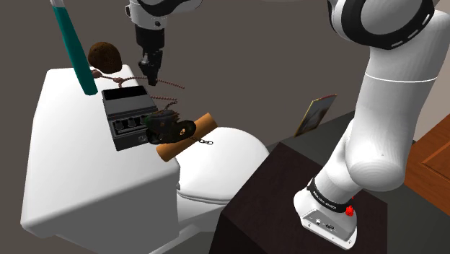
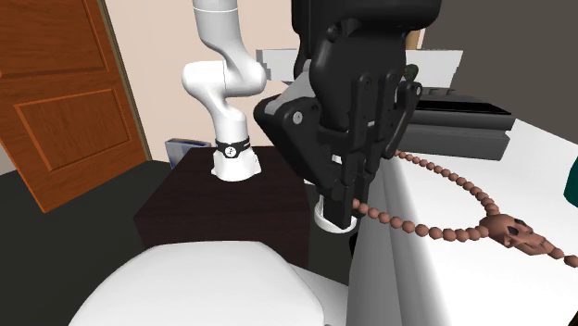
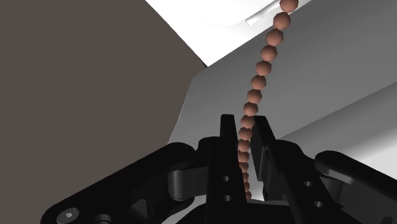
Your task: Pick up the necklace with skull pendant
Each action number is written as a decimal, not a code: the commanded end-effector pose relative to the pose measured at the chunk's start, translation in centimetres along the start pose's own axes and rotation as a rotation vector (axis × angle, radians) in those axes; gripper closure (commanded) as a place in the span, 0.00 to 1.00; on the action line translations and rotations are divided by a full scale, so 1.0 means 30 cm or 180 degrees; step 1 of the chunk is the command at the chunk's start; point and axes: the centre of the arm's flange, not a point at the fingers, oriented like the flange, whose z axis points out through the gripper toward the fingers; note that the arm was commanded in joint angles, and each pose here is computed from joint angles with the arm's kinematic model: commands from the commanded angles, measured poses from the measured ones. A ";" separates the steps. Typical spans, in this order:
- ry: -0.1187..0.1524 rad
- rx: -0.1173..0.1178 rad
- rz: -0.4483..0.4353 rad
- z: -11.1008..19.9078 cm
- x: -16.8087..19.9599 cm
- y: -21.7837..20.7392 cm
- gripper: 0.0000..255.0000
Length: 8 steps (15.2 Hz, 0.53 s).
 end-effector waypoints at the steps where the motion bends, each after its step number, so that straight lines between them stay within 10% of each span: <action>1: 0.0000 0.0000 0.0000 0.000 0.000 0.000 1.00; 8: 0.0000 0.0000 0.0000 -0.070 0.007 0.001 1.00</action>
